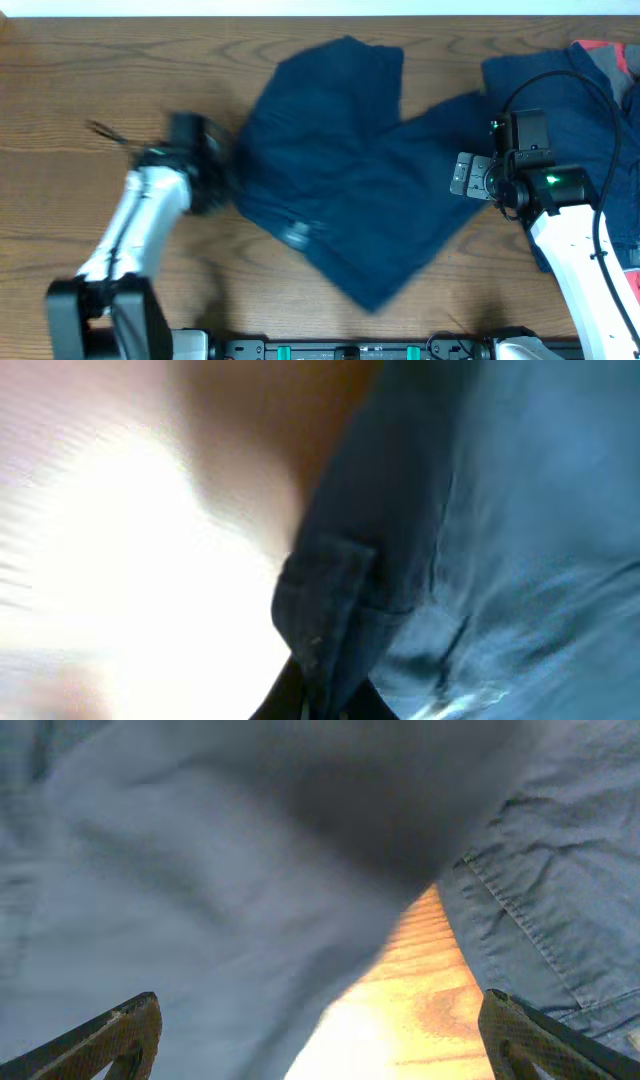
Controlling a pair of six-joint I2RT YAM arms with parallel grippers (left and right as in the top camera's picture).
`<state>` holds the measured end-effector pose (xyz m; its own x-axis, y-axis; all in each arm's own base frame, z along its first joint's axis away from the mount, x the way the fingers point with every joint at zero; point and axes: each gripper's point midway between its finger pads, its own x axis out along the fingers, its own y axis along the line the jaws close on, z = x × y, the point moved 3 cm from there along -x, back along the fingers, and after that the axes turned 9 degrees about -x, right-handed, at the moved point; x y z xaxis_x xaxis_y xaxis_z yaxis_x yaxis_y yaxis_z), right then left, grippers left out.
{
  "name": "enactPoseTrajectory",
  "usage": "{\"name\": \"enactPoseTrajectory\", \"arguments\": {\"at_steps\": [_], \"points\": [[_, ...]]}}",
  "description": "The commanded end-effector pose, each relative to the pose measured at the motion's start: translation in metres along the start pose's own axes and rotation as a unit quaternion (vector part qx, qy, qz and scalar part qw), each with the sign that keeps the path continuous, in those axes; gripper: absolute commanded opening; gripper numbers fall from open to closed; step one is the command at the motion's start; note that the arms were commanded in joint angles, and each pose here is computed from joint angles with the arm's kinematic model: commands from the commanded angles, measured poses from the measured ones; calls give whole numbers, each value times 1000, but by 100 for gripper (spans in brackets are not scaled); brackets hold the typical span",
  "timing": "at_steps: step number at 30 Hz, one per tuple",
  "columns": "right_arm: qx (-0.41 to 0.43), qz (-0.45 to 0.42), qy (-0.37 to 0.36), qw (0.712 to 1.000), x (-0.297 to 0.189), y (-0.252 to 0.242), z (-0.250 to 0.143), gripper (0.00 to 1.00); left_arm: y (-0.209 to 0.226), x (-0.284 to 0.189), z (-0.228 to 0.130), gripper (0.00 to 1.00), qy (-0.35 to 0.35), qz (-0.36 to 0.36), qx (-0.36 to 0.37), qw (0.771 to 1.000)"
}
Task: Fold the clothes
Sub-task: 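Grasp the near-left corner of the shorts with the left gripper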
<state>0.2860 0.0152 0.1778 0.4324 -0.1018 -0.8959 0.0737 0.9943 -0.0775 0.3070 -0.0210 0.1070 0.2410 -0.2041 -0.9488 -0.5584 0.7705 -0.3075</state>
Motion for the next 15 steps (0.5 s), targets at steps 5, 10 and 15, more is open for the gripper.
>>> {"name": "enactPoseTrajectory", "arguments": {"at_steps": [5,10,15], "points": [[-1,-9,-3,1000,-3,-5,1,99,18,-93,78,98,-119,-26,-55,991],[-3,28,17,999,-3,5,-7,99,29,-75,11,98,39,-7,-82,996],[20,104,71,992,-4,27,-25,99,45,-57,-62,98,177,68,-88,978]]}}
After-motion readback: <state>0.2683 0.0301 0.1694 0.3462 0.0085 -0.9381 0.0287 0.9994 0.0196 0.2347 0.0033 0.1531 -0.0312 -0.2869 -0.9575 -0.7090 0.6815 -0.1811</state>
